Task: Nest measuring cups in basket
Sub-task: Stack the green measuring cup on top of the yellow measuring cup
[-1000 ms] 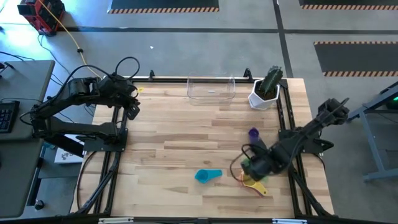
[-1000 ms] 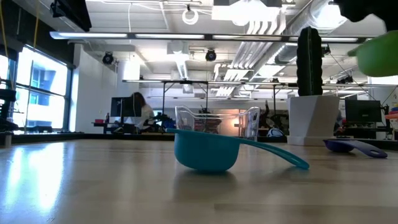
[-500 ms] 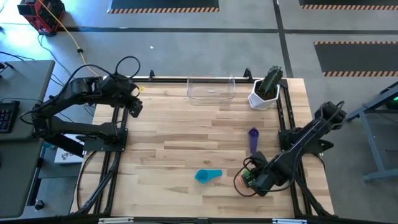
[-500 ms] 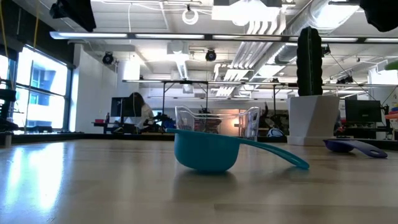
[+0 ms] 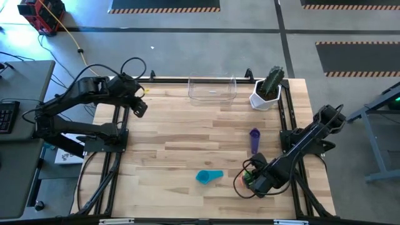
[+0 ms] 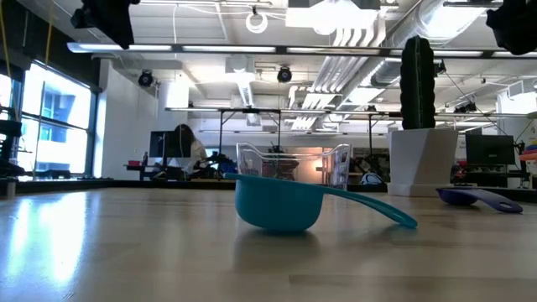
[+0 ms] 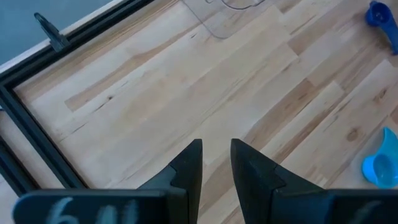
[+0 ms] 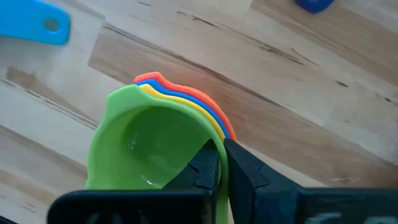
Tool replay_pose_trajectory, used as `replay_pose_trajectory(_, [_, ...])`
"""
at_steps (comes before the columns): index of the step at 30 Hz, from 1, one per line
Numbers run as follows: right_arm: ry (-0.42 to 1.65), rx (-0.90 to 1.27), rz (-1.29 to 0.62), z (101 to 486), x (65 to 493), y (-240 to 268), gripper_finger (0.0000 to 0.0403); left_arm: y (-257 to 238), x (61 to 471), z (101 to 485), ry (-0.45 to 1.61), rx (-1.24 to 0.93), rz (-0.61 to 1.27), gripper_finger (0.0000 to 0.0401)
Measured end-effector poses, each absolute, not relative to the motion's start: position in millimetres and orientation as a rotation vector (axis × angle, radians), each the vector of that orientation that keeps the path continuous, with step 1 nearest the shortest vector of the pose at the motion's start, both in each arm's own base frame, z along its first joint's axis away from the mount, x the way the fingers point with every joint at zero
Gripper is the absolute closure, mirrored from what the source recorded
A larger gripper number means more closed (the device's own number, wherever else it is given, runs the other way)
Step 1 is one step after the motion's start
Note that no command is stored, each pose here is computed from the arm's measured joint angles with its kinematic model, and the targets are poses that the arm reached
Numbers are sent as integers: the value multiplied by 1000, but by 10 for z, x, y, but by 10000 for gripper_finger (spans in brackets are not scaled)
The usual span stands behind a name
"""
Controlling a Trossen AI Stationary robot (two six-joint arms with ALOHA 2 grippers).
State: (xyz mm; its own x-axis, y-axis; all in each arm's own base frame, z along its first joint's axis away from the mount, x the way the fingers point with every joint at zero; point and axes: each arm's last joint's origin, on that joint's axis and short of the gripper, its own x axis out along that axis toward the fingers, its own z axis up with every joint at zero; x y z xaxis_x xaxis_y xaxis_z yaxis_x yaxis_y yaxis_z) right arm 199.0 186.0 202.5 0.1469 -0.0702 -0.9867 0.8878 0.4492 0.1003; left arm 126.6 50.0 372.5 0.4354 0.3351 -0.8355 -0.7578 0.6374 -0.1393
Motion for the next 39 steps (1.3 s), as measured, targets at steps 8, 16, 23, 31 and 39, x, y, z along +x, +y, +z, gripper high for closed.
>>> replay_pose_trajectory(8, [1235, 838, -811, 2027, 1991, 1862, 356, 519, 1318, 3700, 898, -552, 727, 325])
replay_pose_trajectory(16, [1235, 856, -818, 2027, 1992, 1866, 319, 527, 1344, 3687, 909, -553, 726, 325])
replay_pose_trajectory(23, [1281, 887, -828, 2039, 1974, 1871, 304, 527, 1344, 3687, 909, -552, 725, 325])
replay_pose_trajectory(31, [1240, 888, -870, 2179, 1865, 1787, 304, 527, 1344, 3687, 909, -552, 726, 325])
replay_pose_trajectory(39, [1283, 856, -927, 2111, 1631, 1895, 304, 527, 1343, 3687, 909, -552, 725, 325])
